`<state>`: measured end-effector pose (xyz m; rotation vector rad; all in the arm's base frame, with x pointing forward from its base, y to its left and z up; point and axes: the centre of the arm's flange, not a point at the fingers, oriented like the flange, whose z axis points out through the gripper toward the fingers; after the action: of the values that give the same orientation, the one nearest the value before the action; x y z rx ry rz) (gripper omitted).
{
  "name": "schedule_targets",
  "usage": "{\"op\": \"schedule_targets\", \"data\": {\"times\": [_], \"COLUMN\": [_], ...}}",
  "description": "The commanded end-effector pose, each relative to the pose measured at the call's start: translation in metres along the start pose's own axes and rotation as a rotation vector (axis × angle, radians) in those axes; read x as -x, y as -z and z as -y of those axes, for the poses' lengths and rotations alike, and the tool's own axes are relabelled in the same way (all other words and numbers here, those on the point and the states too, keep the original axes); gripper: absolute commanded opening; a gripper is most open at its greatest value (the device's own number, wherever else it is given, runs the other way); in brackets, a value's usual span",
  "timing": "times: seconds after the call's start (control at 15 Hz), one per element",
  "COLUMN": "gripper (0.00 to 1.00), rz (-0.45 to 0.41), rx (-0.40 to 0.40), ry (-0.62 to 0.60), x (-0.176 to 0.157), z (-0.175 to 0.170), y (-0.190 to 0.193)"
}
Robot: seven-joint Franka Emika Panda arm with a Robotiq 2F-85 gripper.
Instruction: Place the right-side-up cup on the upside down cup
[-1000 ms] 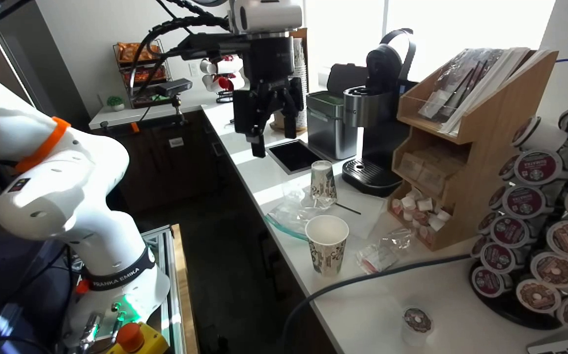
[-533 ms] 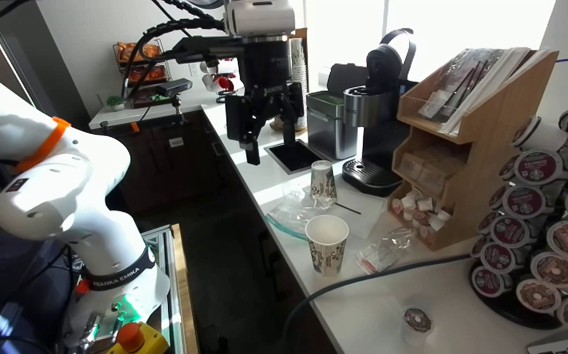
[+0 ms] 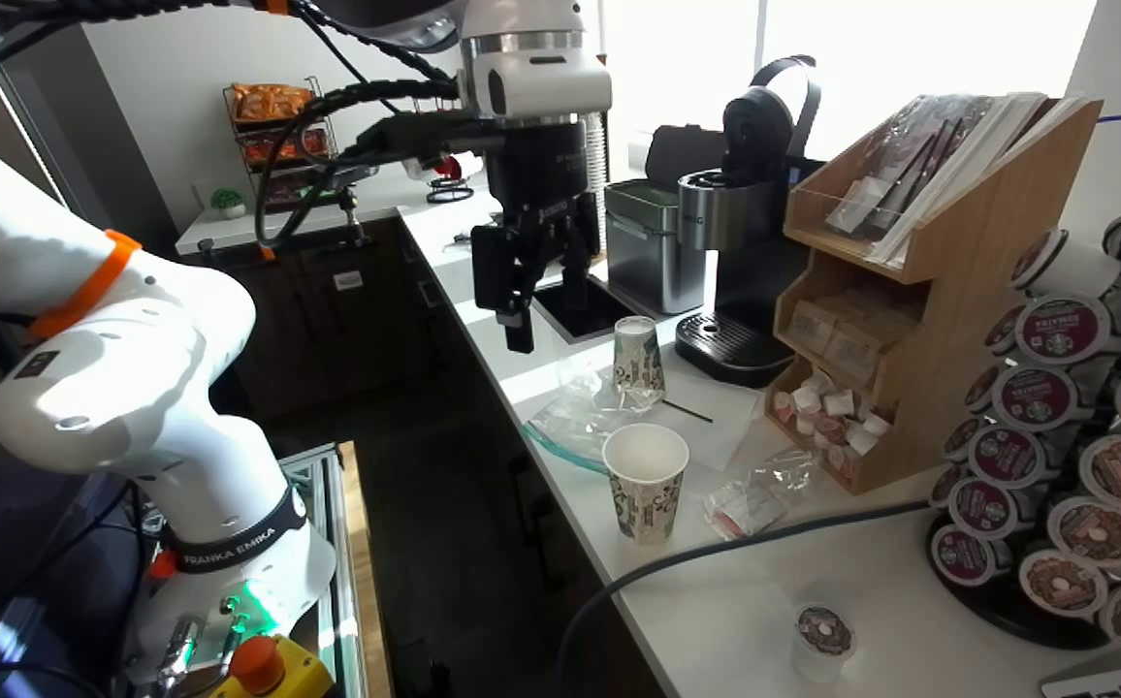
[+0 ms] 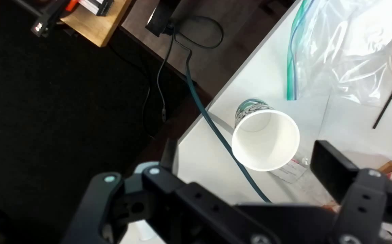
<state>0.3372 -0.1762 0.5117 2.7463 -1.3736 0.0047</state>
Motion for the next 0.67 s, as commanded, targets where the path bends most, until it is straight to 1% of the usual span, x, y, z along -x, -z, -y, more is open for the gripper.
{"op": "schedule_targets", "data": {"times": [0.0,0.2,0.27,0.47,0.6], "gripper": [1.0,1.0,1.0,1.0,1.0], "rz": [-0.022,-0.038,-0.038,-0.073,-0.087], "rx": [-0.028,-0.023,-0.028,-0.015,-0.032], "ry": [0.157,0.273,0.293,0.34,0.362], "x": [-0.002,-0.007,-0.007,0.0,0.001], "z": [0.003,0.008,0.01,0.019,0.023], "y": [-0.025,-0.04,-0.046,-0.069,-0.081]}}
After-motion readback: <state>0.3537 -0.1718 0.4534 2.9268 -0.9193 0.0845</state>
